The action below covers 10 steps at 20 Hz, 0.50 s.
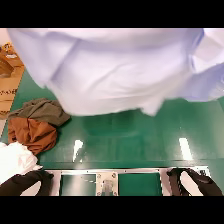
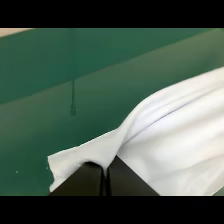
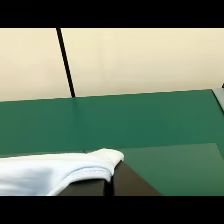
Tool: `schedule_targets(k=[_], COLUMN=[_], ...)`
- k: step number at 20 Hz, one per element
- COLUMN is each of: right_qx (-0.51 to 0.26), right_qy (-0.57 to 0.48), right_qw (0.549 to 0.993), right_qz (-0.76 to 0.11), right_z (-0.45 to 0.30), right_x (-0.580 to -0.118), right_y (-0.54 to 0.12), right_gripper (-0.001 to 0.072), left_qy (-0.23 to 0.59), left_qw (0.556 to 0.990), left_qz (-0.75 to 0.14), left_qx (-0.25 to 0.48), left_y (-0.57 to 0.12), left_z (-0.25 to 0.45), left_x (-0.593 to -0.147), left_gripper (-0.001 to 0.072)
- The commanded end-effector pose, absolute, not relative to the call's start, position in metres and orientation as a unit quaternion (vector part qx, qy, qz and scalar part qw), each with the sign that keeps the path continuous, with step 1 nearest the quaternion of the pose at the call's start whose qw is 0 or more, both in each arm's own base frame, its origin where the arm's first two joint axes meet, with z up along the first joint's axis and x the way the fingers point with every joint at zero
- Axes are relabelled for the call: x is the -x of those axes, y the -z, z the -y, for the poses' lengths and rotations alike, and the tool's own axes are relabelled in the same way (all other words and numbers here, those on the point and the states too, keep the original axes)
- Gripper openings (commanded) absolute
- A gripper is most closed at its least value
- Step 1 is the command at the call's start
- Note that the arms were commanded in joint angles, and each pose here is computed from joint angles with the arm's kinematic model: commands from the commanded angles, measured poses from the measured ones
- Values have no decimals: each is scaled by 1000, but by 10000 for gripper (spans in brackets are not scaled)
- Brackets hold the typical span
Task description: Fold the shirts.
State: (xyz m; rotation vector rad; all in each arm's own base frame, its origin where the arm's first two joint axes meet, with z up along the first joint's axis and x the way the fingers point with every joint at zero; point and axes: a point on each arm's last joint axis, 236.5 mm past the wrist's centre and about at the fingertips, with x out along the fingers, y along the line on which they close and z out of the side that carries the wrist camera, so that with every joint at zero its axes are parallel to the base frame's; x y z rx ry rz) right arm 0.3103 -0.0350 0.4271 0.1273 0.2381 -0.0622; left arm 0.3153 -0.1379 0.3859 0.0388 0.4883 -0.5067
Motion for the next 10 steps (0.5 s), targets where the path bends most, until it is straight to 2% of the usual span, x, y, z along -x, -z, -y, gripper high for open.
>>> schedule_targets(k=[1,6,10], right_qx=[-78,-114,-158], right_qy=[38,40,37], right_qw=[982,935,877], right_qz=[-169,-334,-453], right_z=[53,86,96], right_x=[-362,-475,-524], right_y=[-383,-222,-73], right_gripper=[14,14,14], left_qy=[239,230,270], left_qw=[931,913,876], left_qz=[-278,-323,-378], left_qx=[4,92,127], left_y=[-321,-172,-36], left_z=[146,176,216], left_x=[-356,-445,-501], left_gripper=[17,17,17])
